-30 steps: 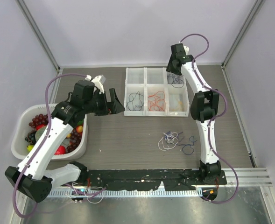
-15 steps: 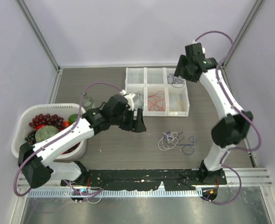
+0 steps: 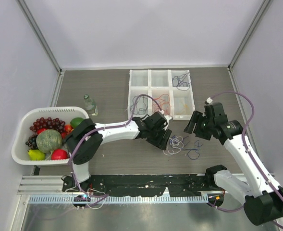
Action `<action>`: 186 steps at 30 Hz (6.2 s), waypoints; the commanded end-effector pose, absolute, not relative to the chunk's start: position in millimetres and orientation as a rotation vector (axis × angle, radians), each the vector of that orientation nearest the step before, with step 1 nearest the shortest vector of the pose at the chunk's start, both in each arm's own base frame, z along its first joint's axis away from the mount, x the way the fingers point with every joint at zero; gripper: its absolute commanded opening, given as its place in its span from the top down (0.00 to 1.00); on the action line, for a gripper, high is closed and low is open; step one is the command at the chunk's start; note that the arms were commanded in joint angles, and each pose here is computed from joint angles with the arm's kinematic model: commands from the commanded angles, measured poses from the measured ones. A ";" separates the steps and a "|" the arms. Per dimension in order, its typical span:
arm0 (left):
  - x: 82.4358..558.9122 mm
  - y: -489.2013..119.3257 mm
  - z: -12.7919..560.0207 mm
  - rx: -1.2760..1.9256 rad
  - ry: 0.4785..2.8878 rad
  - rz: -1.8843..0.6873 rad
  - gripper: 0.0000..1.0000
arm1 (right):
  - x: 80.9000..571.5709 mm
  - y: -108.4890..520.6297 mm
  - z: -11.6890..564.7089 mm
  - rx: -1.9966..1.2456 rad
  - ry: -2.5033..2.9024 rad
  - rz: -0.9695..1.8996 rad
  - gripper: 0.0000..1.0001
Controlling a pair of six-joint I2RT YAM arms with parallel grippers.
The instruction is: Untangle the cables
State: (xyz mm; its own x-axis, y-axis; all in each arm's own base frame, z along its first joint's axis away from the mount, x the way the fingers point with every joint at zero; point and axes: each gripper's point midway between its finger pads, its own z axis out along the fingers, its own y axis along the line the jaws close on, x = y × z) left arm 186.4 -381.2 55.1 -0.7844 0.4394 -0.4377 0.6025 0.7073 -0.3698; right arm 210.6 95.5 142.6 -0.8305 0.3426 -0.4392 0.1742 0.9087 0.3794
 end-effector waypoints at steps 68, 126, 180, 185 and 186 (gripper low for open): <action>115.2 -202.8 719.4 0.353 1.002 -1.162 1.00 | 191.3 286.3 98.4 -0.427 2.180 0.962 0.66; 176.2 -65.9 671.8 -0.126 1.213 -0.554 1.00 | 234.5 233.2 192.0 -0.358 2.047 0.848 0.44; 98.5 -126.9 779.2 0.005 0.810 -1.335 1.00 | 262.7 442.0 135.7 -0.598 2.023 0.779 0.69; 109.7 -138.5 768.0 0.015 0.869 -1.290 1.00 | 223.2 425.8 146.9 -0.733 2.038 0.926 0.57; 111.8 -139.6 766.0 0.011 0.880 -1.283 1.00 | 209.0 424.0 149.7 -0.776 2.039 0.988 0.55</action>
State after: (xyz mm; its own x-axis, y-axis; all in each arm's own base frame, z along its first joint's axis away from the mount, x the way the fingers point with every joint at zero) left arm 101.7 -130.4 771.7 0.0081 -0.8336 -0.5524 0.8461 0.3001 -0.4404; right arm 236.5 421.1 95.9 -0.5858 -0.2295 -0.7773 -0.6722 0.6734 0.3078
